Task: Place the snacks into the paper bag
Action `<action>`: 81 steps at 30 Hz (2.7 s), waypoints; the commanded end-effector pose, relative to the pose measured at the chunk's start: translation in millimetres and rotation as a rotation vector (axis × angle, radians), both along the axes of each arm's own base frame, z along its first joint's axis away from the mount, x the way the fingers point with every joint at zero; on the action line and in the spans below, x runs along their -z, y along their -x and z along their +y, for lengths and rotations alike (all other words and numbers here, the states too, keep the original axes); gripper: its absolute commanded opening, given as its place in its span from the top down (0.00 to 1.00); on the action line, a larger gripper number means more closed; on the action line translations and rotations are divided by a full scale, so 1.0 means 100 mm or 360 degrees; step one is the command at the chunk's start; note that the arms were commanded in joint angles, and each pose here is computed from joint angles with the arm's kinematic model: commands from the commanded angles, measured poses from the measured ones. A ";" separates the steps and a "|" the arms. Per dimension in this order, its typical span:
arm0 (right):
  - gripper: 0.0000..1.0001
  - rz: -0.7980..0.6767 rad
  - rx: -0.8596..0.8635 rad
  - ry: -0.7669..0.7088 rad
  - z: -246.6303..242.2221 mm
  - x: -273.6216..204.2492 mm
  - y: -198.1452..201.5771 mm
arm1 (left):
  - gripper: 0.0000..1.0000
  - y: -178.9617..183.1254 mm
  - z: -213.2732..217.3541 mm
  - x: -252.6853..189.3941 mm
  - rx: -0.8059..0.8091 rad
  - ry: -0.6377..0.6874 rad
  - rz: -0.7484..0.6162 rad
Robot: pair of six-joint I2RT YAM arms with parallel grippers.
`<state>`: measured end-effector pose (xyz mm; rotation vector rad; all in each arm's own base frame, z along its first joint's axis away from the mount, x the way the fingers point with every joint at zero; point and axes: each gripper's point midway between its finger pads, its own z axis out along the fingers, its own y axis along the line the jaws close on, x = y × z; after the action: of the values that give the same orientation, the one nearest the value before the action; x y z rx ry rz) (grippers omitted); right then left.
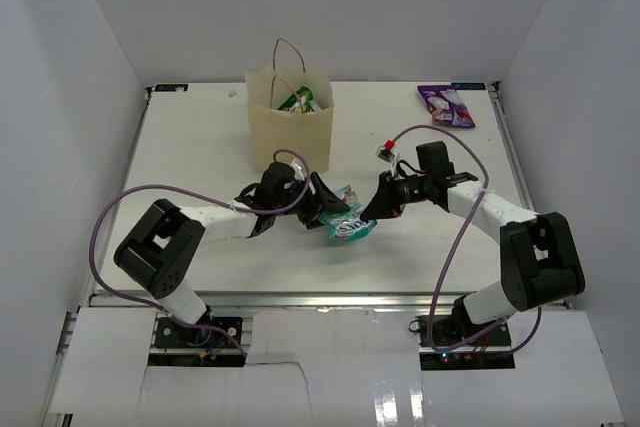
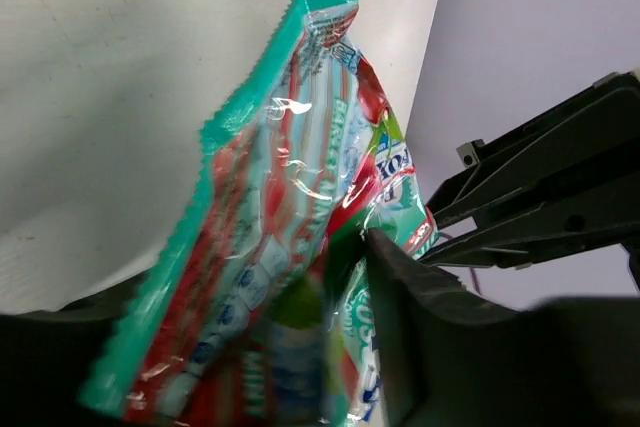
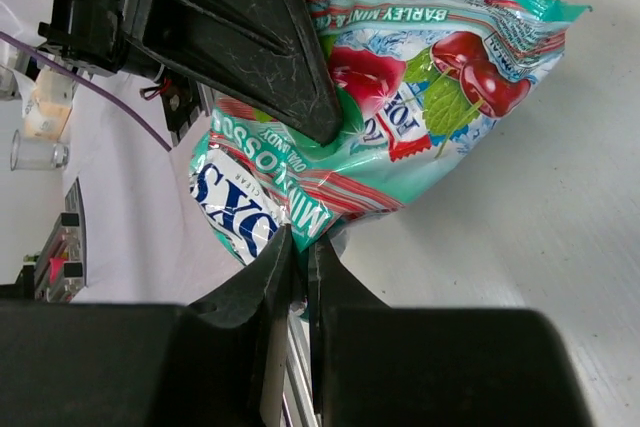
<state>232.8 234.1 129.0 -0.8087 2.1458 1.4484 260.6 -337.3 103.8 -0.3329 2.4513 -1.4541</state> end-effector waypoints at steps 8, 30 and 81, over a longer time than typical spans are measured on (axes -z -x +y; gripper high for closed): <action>0.42 -0.0255 -0.0160 -0.0042 0.07 -0.35 -0.07 | 0.84 0.01 0.18 -0.68 -0.0098 0.0139 -0.0287; 0.02 -0.0800 0.0182 0.0149 -0.85 -0.83 -1.03 | 0.87 -1.51 1.18 -3.85 -0.0066 -0.0479 -0.2312; 0.02 -0.0777 0.0303 0.0225 -1.18 -0.66 -1.19 | 0.47 -2.05 1.36 -3.34 0.0541 -0.0751 -0.3138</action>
<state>346.7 117.4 189.9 -0.8630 1.9189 0.9069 470.2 -203.2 405.7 1.0977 1.0687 -0.5084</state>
